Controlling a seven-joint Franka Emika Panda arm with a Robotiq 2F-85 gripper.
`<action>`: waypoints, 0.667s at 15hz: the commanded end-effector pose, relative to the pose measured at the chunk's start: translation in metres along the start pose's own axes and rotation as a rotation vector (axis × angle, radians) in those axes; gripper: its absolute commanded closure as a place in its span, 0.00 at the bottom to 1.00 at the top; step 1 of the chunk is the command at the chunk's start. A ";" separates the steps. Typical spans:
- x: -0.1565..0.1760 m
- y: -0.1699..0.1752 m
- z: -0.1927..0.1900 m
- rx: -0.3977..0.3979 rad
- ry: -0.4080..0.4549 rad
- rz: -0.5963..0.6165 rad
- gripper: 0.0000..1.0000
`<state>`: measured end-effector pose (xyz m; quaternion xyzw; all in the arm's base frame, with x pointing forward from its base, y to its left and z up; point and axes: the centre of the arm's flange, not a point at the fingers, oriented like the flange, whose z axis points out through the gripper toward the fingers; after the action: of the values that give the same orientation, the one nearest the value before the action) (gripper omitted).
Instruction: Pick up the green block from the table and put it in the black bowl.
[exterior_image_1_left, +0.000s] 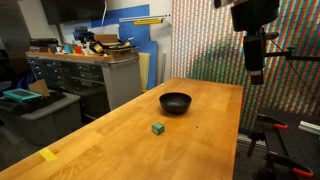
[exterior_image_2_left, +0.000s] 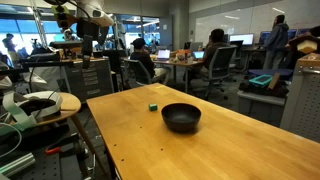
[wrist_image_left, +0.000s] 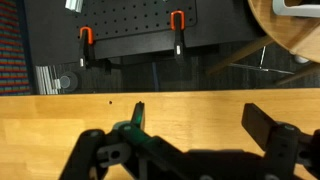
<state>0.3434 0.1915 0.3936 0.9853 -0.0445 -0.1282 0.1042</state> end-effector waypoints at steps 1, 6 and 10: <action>0.000 0.000 -0.001 0.001 0.002 0.000 0.00; 0.000 0.000 -0.003 0.003 0.005 0.000 0.00; 0.000 0.000 -0.003 0.003 0.005 0.000 0.00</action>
<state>0.3446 0.1924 0.3958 0.9858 -0.0443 -0.1254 0.1027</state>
